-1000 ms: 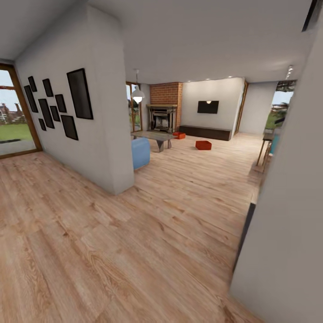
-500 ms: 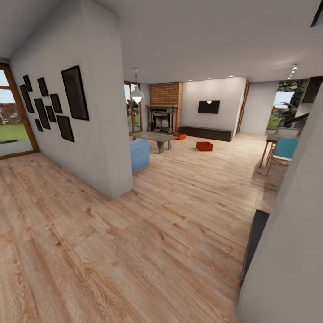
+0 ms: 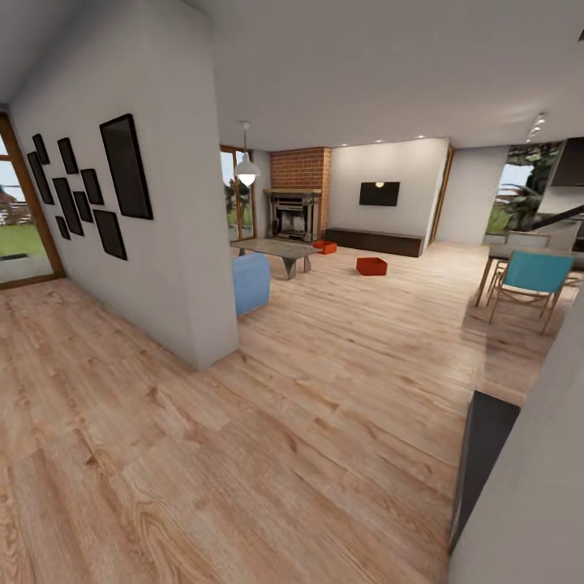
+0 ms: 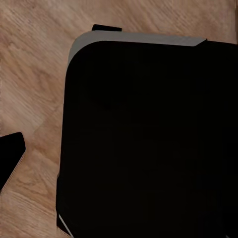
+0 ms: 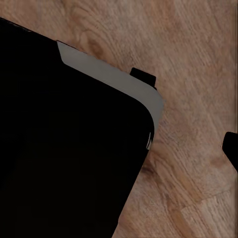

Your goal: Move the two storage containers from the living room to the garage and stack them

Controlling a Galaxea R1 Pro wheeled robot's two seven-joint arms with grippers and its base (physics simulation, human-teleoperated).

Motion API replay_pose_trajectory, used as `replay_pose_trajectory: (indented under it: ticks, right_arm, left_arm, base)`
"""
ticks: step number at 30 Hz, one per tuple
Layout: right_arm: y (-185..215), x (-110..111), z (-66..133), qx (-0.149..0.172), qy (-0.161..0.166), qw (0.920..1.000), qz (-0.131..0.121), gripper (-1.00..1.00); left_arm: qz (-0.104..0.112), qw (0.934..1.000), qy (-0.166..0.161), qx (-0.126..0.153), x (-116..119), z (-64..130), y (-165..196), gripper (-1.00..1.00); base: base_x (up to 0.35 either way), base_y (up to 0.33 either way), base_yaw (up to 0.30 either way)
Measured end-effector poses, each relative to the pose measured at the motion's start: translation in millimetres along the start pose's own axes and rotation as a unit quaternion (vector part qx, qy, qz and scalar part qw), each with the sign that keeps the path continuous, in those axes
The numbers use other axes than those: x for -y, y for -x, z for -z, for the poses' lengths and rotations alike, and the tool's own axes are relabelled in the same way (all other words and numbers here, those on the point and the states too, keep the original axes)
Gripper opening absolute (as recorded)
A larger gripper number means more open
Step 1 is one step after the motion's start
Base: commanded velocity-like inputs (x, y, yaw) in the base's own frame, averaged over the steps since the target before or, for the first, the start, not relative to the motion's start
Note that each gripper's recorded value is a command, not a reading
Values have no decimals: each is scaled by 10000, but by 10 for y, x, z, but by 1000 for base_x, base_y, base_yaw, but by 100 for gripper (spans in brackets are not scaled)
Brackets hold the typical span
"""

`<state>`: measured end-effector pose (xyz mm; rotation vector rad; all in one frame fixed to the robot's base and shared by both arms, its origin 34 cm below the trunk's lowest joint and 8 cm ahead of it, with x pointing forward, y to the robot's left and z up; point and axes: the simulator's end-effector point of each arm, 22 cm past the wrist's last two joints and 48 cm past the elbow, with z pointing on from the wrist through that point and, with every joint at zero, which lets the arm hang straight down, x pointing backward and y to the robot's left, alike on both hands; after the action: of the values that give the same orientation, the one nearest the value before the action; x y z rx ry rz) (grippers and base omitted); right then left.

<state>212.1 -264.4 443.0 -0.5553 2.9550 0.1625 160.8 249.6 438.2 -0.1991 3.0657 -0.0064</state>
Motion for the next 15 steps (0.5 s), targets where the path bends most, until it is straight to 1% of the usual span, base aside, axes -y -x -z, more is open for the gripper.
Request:
replay_pose_trajectory:
  ticks: [15]
  right_arm:
    - [4,1,0,5,-2,10000,-7,100]
  left_arm:
    - [-1,10000,-9,2,19,0,-1,100]
  base:
    - [323,0,0]
